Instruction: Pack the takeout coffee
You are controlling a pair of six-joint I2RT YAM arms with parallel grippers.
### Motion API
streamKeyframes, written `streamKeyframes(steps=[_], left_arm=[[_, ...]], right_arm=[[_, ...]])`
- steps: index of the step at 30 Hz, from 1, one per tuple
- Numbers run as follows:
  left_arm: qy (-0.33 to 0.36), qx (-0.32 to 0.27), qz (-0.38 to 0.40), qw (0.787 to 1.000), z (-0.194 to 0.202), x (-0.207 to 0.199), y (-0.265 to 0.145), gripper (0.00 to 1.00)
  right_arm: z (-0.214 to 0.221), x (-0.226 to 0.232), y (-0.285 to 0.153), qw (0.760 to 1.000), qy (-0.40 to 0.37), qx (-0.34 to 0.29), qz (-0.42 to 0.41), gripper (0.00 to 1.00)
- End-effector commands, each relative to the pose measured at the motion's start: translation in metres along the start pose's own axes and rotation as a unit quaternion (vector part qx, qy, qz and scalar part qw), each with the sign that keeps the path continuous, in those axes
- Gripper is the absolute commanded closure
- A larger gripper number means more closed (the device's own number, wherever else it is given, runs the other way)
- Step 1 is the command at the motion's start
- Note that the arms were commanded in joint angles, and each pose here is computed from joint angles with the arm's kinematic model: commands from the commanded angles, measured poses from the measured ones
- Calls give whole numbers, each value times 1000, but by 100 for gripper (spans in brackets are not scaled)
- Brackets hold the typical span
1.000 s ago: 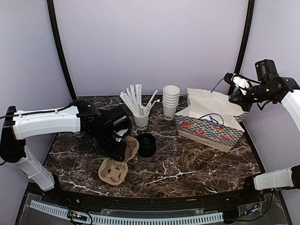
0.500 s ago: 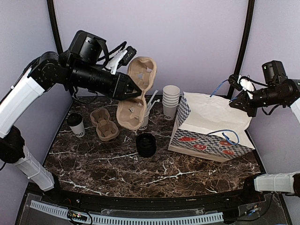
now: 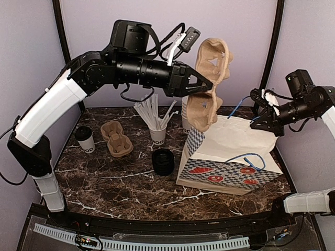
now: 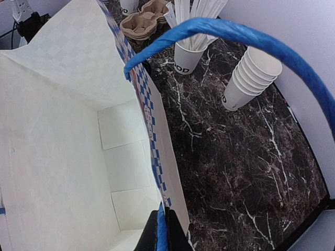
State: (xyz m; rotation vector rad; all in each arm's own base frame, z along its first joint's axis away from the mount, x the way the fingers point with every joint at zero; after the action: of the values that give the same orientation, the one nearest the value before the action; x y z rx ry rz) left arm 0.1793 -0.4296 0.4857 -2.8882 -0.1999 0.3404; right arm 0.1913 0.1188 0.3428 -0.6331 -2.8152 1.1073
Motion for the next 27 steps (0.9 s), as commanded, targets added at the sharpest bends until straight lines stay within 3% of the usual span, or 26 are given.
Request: streamKeyframes(steps=[1,7,14,22,27], left_arm=[[50,-40,68,996,-19,-32,8,75],[69,-13,97,993,4,-51,48,75],[104,45,84,990,39,-59,70,75],[126,125,32,984,76,-38,76,77],[143,172,15,975,101,-26,85,77]], right_arm=[[0,12,8,999,-3,6,-44,100],[-2,21,32,996,3,31,-78,100],[-18,14,32,998,-13,11,-61,98],[-25,5,25,999,-26,10,-27,60],[-29,3,12,999,-34,8,2,48]])
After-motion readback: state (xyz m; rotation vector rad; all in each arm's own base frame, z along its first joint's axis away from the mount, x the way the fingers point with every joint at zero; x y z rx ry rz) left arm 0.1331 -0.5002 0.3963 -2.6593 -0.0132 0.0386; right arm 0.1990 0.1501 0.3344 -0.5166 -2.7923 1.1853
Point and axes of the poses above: each gripper's point midway between its finger pads, its own y axis out along the fingers, its own x axis along the line the jaws close on, z = x × y, the point moved 4 cm from there along -y, back along the fingers, and after that the axes turned 1 degree about y, right-handed, at the moved point
